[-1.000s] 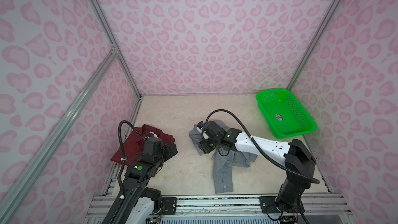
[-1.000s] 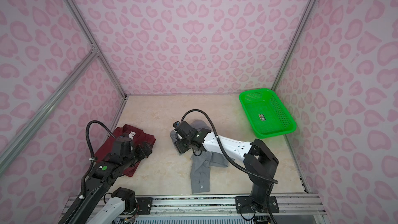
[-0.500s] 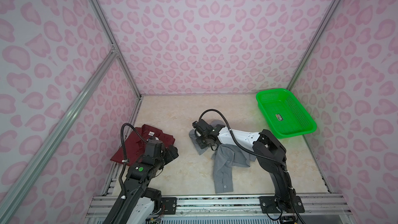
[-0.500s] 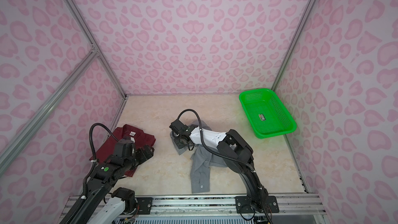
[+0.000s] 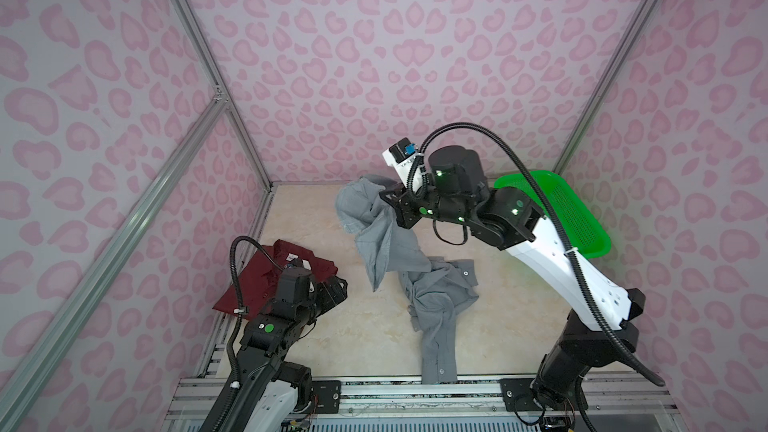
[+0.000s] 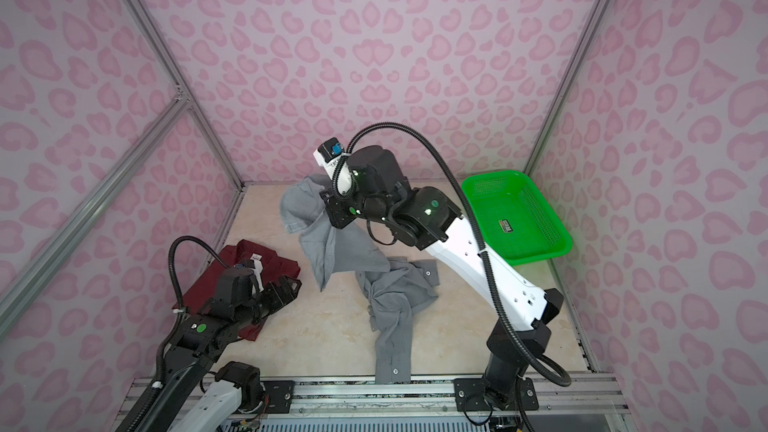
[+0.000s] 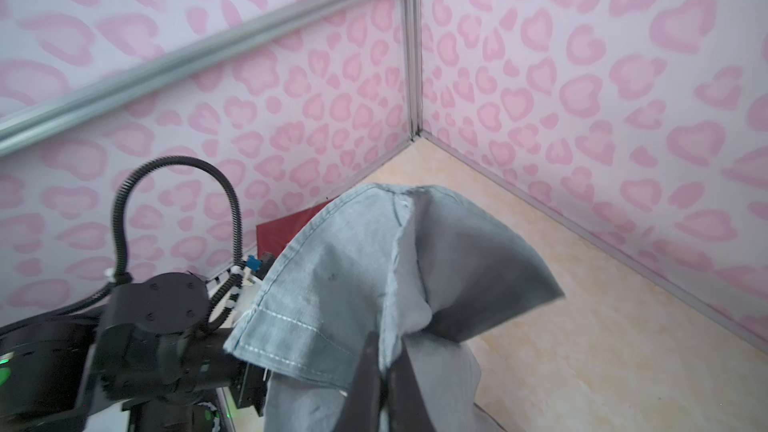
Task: Fold and stack the long sleeve shirts
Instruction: 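Lift the grey shirt with the right gripper while the left reaches its hem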
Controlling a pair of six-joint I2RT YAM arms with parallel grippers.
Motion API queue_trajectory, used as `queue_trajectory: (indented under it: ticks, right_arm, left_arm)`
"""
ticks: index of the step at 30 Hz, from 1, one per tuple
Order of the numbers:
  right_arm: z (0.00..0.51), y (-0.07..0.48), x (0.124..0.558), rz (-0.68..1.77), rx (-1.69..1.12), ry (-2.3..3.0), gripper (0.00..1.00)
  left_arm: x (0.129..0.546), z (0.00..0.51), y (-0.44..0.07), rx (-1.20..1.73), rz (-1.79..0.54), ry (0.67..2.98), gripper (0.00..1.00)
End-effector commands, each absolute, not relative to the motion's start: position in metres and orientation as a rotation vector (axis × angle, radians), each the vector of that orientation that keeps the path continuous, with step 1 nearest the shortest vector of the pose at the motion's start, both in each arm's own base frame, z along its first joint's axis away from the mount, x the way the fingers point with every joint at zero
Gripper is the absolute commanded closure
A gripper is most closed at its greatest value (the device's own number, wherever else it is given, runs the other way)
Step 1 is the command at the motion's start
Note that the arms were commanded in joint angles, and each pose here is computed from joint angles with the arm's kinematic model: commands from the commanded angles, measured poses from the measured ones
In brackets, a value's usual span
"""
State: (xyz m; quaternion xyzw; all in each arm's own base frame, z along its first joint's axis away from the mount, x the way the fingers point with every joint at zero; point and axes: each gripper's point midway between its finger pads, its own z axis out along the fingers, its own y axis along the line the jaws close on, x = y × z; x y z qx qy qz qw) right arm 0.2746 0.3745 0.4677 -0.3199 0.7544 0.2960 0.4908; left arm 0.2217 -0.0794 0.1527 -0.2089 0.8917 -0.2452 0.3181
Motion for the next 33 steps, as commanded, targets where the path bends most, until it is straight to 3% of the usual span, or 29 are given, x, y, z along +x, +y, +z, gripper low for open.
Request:
queue_trajectory:
  ticks: [1, 14, 19, 33]
  right_arm:
    - [0.478, 0.355, 0.255, 0.740, -0.814, 1.846, 1.00]
    - [0.580, 0.294, 0.213, 1.526, -0.731, 1.512, 1.00]
    - [0.595, 0.284, 0.193, 1.599, -0.780, 1.442, 1.00]
    - [0.649, 0.255, 0.135, 1.707, -0.856, 1.292, 1.00]
  left_arm:
    - [0.228, 0.187, -0.097, -0.436, -0.776, 2.256, 0.05]
    - [0.216, 0.264, -0.171, 0.000, -1.164, 2.002, 0.01]
    - [0.204, 0.273, -0.218, 0.225, -1.238, 1.961, 0.01]
    - [0.231, 0.230, -0.269, 0.387, -1.010, 2.064, 0.02]
